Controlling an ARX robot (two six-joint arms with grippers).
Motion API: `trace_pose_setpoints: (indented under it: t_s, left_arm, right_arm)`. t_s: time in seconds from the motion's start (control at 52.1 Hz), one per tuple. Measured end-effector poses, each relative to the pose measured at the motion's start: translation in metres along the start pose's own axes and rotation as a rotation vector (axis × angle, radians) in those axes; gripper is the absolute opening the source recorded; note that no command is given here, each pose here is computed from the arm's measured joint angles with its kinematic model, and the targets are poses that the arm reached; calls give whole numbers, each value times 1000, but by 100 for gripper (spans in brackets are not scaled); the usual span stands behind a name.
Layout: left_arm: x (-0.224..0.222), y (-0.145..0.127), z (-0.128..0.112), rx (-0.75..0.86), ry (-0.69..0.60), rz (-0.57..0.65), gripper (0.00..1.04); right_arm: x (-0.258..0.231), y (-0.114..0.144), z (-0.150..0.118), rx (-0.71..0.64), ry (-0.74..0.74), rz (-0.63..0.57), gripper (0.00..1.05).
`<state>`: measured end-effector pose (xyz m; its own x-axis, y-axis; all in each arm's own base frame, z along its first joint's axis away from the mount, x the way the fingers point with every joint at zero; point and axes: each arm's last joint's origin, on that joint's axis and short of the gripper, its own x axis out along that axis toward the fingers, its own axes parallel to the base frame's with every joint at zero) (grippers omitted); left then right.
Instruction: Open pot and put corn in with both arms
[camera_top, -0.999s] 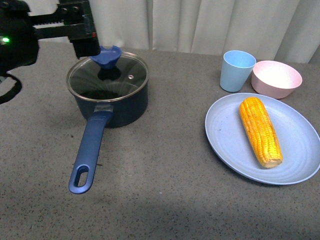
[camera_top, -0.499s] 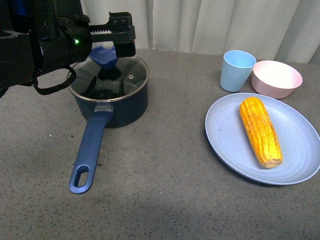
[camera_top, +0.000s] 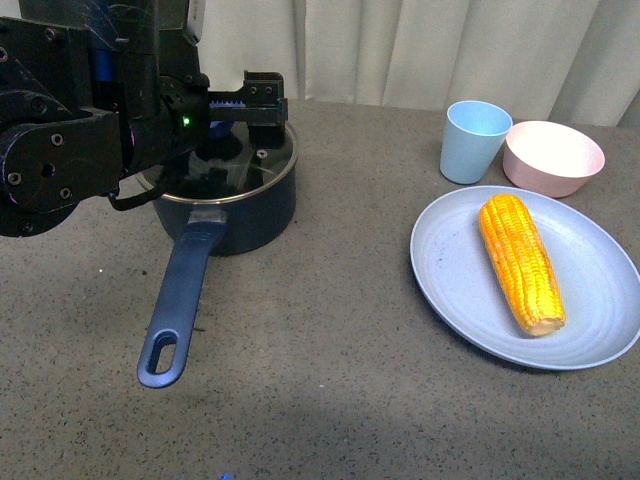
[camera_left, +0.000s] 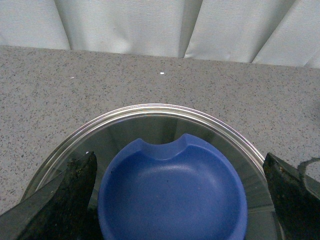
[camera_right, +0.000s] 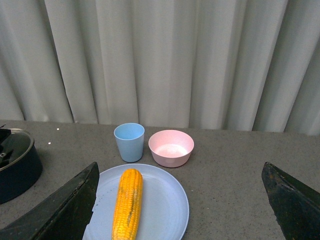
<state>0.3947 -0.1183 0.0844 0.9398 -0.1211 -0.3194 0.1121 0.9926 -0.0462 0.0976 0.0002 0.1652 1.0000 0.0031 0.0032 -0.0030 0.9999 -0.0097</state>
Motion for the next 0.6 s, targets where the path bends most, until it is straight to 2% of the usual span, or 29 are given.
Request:
trace_pose_setpoints:
  t_s: [0.058,0.096,0.211,0.25,0.595]
  left_arm:
    - [0,0,0,2,1,-1,97]
    - [0,0,-1,3,3,1,92]
    - [1,0,-1,-1,12,10,69]
    - [1,1,-1,0,12,4,64]
    - [-5,1,5,-2,-12,-4,64]
  right_arm:
    - [0,0,0,0,0,0,95]
    - [0,0,0,0,0,0,95]
    - [0,0,0,0,0,0,95]
    - [0,0,0,0,0,0,95]
    - [0,0,0,0,0,0,95]
